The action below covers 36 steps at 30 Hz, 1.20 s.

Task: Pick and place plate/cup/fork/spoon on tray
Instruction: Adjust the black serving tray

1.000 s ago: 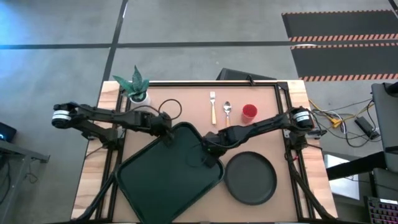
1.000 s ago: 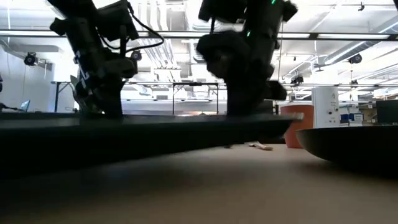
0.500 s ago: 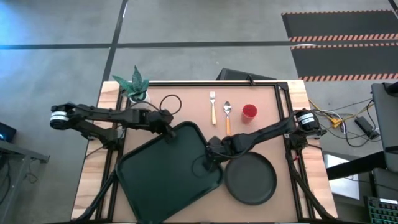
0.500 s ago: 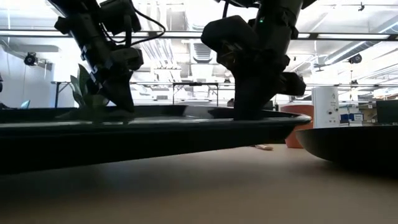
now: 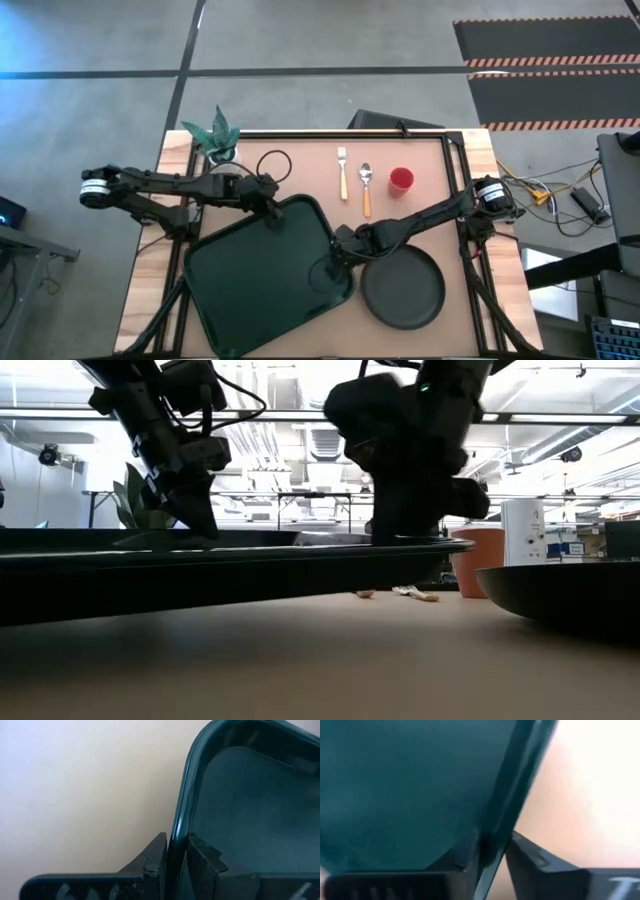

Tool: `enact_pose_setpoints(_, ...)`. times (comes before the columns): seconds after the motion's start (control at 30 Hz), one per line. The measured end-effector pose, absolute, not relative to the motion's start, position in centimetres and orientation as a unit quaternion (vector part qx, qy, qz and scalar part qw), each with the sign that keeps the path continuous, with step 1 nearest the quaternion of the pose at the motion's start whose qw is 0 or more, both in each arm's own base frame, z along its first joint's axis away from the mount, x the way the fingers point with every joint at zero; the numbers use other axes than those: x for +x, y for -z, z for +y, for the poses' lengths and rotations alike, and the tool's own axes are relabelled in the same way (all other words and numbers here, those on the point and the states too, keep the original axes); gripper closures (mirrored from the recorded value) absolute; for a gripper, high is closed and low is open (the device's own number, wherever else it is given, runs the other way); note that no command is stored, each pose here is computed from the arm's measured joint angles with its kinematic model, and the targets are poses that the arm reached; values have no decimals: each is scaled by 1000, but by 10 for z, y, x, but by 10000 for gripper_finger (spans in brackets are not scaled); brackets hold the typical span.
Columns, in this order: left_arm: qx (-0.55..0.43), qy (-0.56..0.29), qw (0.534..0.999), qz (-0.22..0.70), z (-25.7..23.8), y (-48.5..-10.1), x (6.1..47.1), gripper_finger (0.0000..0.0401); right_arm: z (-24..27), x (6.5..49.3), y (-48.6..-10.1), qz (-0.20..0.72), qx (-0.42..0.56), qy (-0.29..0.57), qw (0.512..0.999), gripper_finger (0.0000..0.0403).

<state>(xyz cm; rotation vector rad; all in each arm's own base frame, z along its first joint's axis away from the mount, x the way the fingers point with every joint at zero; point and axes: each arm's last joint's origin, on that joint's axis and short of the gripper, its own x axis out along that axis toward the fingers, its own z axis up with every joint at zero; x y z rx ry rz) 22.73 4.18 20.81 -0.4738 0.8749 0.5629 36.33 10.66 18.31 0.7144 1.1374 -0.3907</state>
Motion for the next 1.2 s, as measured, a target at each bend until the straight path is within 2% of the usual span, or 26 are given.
enact_pose_setpoints(0.13, -219, -275, 839, 415, 43, -206, 226, 359, 108, 364, -185, 527, 319, 168, 770, 262)
enact_pose_setpoints(0.3, -221, -274, 839, 415, 43, -206, 226, 359, 105, 366, -193, 528, 301, 167, 777, 236)
enact_pose_setpoints(0.63, -231, -270, 836, 419, 41, -203, 225, 360, 86, 360, -233, 546, 234, 196, 780, 246)
enact_pose_setpoints(0.93, -231, -267, 834, 423, 41, -200, 224, 360, 72, 348, -271, 487, 221, 222, 815, 248)
enact_pose_setpoints(1.2, -223, -270, 817, 457, 41, -184, 227, 359, 70, 342, -283, 470, 217, 222, 826, 257)
